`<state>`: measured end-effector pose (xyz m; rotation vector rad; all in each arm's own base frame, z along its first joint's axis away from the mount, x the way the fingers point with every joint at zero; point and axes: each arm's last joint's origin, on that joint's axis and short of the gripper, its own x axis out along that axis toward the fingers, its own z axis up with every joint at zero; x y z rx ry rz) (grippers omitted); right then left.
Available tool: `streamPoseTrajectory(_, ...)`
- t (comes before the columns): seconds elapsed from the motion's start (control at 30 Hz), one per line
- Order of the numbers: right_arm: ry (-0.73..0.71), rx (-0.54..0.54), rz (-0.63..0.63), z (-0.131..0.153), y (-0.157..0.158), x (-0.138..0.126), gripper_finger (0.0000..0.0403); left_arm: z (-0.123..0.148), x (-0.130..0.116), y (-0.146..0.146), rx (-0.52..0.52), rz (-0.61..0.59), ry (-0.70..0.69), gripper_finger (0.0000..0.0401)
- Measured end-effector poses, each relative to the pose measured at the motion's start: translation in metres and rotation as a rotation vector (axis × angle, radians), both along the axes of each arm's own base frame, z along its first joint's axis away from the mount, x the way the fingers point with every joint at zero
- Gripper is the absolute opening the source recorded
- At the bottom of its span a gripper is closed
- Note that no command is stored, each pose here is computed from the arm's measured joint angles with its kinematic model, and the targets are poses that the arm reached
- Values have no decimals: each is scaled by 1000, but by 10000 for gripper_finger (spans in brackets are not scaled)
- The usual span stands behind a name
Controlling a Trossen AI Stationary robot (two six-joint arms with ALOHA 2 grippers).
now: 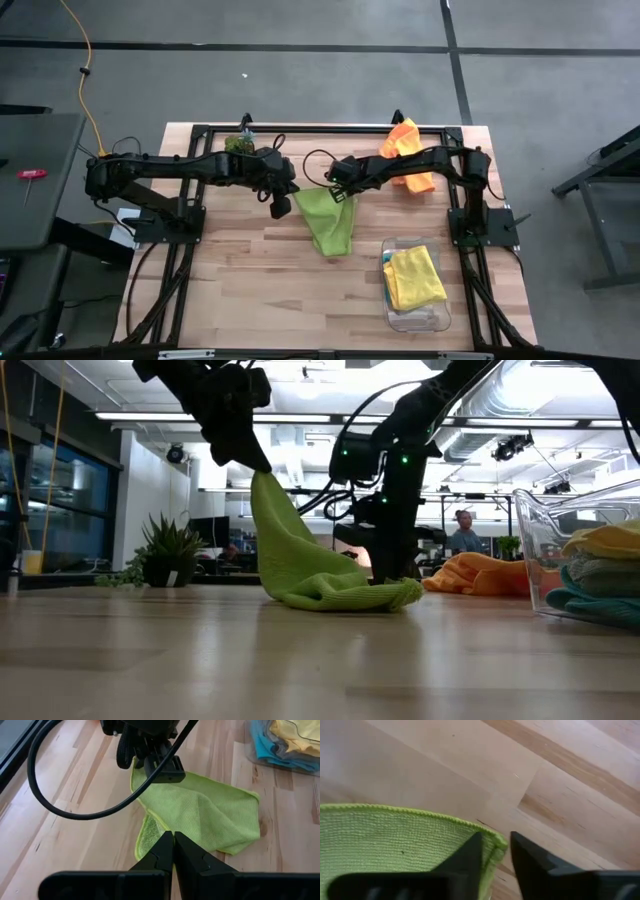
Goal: Fold microfiber towels
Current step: Fold the green microfiber cloth
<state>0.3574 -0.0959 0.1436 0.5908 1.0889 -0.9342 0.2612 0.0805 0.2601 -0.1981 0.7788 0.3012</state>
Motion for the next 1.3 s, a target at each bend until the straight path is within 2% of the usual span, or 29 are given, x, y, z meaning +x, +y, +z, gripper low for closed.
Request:
streamPoseTrajectory(0.13, 8, 11, 28, 0, 0, 0, 13, 0, 0, 0, 2, -1, -1, 0)
streamPoseTrajectory(0.33, 15, 3, 109, 17, 2, -5, 3, 3, 0, 6, 7, 21, -19, 0)
streamPoseTrajectory(0.57, -140, -111, 245, 85, 6, -21, 1, 33, -10, 23, 57, 77, -109, 0)
streamPoseTrajectory(0.77, -340, -251, 439, 151, 8, -44, 1, 70, -27, 41, 219, 148, -172, 0)
streamPoseTrajectory(0.93, -462, -386, 539, 192, -6, -70, 0, 109, -39, 59, 389, 190, -205, 0)
streamPoseTrajectory(1.03, -455, -491, 594, 204, -16, -81, 0, 128, -47, 69, 510, 197, -201, 0)
streamPoseTrajectory(1.17, -456, -560, 664, 211, -27, -87, 0, 143, -59, 81, 657, 255, -129, 0)
streamPoseTrajectory(1.23, -449, -581, 706, 212, -29, -88, 0, 146, -63, 84, 687, 286, -103, 0)
streamPoseTrajectory(1.3, -442, -580, 733, 211, -27, -87, 0, 143, -65, 85, 653, 292, -94, 0)
